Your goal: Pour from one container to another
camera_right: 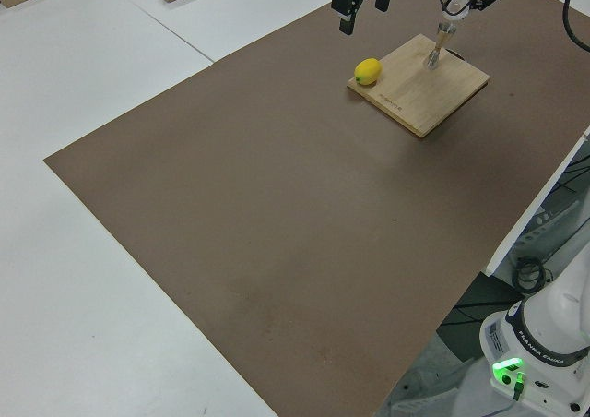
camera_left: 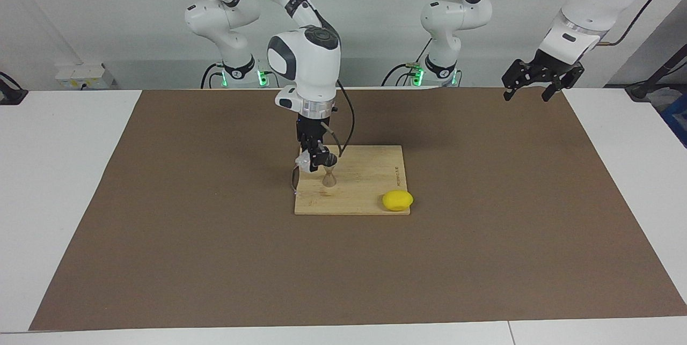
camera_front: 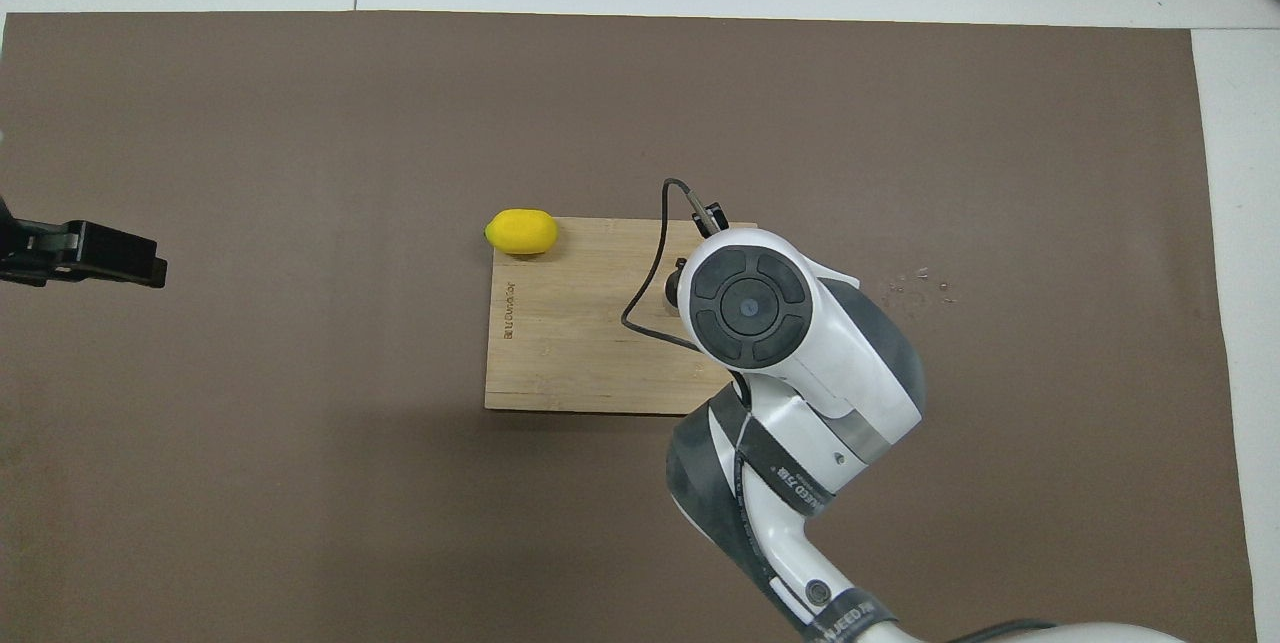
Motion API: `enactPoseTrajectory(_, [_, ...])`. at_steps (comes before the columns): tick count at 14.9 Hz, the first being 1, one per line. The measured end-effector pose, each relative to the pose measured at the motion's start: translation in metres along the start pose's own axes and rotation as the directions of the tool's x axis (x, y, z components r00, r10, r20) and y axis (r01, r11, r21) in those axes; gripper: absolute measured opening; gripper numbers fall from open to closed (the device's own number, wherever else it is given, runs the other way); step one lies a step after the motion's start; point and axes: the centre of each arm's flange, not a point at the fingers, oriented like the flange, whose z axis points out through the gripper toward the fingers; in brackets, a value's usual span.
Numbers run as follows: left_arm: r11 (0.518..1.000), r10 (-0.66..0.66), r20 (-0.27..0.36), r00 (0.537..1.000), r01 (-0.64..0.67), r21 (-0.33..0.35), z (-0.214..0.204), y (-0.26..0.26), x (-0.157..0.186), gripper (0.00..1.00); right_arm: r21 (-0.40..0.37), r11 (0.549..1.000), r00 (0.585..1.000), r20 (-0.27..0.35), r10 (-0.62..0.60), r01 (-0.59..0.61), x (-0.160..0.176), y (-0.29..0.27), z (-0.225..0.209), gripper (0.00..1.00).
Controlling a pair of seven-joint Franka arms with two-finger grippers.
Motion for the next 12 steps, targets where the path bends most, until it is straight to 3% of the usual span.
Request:
enactPoseTrajectory(3, [1.0, 0.014, 0.01, 1.0, -0.014, 0.0, -0.005, 0.001, -0.003, 1.0, -0.016, 0.999, 0.998, 0.05, 0.049, -0.048, 0.002, 0.0, 0.0, 0.51])
enactPoseTrajectory(7, [0.999, 0.048, 0.07, 0.996, -0.049, 0.015, -0.017, 0.001, -0.012, 1.0, -0.036, 0.992, 0.983, 0.128, 0.129, -0.125, 0.011, -0.004, -0.003, 0.51])
enactPoseTrajectory(12, [0.998, 0.054, 0.067, 0.996, -0.056, 0.022, -0.025, 0.001, -0.012, 1.0, -0.072, 0.975, 0.956, 0.195, 0.221, -0.211, 0.032, -0.005, 0.002, 0.51])
